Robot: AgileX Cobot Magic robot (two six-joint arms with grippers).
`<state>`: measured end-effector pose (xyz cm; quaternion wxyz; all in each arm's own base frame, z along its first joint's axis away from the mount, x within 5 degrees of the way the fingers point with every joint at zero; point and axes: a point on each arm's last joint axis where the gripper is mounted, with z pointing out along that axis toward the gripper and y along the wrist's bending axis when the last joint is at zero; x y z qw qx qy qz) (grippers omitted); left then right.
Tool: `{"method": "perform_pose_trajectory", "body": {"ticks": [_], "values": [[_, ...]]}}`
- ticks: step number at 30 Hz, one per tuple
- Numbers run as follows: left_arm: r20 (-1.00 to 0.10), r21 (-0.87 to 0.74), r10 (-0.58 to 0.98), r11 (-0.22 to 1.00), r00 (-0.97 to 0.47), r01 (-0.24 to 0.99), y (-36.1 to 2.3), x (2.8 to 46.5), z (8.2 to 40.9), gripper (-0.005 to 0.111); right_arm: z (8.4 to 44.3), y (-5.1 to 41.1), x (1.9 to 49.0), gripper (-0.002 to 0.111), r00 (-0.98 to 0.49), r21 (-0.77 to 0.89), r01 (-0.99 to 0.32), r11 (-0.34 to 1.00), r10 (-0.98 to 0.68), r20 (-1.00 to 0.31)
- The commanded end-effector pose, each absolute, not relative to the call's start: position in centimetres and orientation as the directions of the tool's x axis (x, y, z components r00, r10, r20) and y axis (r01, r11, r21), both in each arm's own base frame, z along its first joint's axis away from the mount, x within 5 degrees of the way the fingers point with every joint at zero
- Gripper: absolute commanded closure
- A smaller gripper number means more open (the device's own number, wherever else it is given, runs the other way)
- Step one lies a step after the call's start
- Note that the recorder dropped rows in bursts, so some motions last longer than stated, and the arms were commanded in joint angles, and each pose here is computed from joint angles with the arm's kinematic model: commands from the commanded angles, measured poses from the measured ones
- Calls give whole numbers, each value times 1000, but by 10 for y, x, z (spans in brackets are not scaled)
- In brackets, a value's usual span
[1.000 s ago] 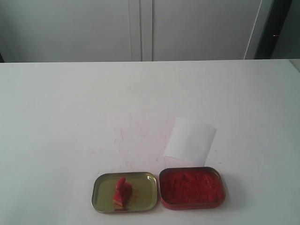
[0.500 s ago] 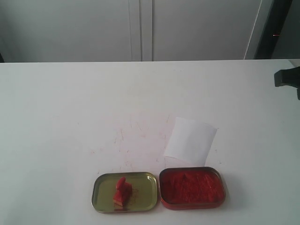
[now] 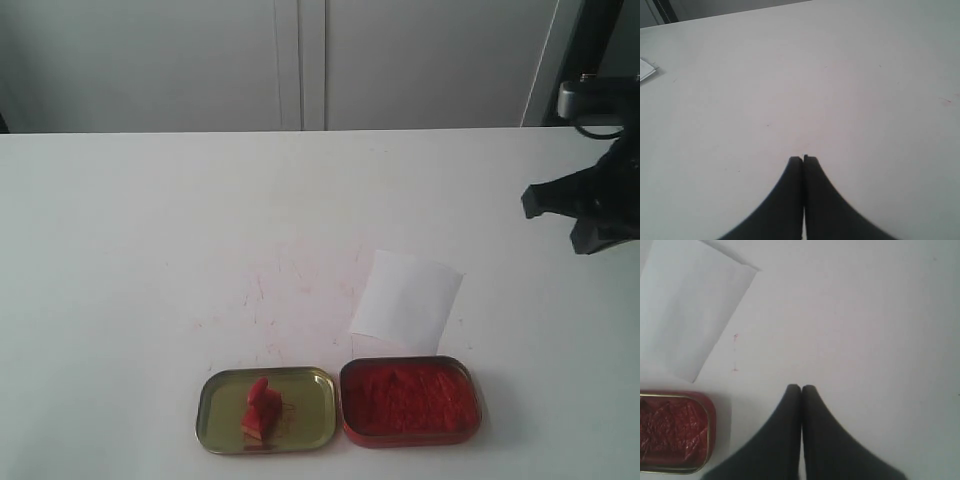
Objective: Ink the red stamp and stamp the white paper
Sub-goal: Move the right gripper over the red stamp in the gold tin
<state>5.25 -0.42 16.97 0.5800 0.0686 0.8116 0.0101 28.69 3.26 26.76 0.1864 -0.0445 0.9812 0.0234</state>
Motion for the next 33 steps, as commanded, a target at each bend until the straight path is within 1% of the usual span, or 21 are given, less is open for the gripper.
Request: {"method": "perform_pose_trajectory", "body": {"ticks": [1,7,18,27,33], "values": [[-941,96,122,991,-317,97,-4,52,169,107,264,53,295,108,-921,12,-225,974,-208,-331],[-941,96,122,991,-317,97,-4,52,169,107,259,80,302,108,-902,8,-316,949,-298,-312],[-941,96,122,991,-317,97,-4,52,169,107,247,128,306,108,-870,13,-448,894,-433,-237],[-941,96,122,991,-317,97,-4,52,169,107,245,178,301,108,-787,7,-590,807,-573,-231],[-941,96,122,991,-317,97,-4,52,169,107,242,211,297,108,-672,-14,-720,694,-702,-234]]}}
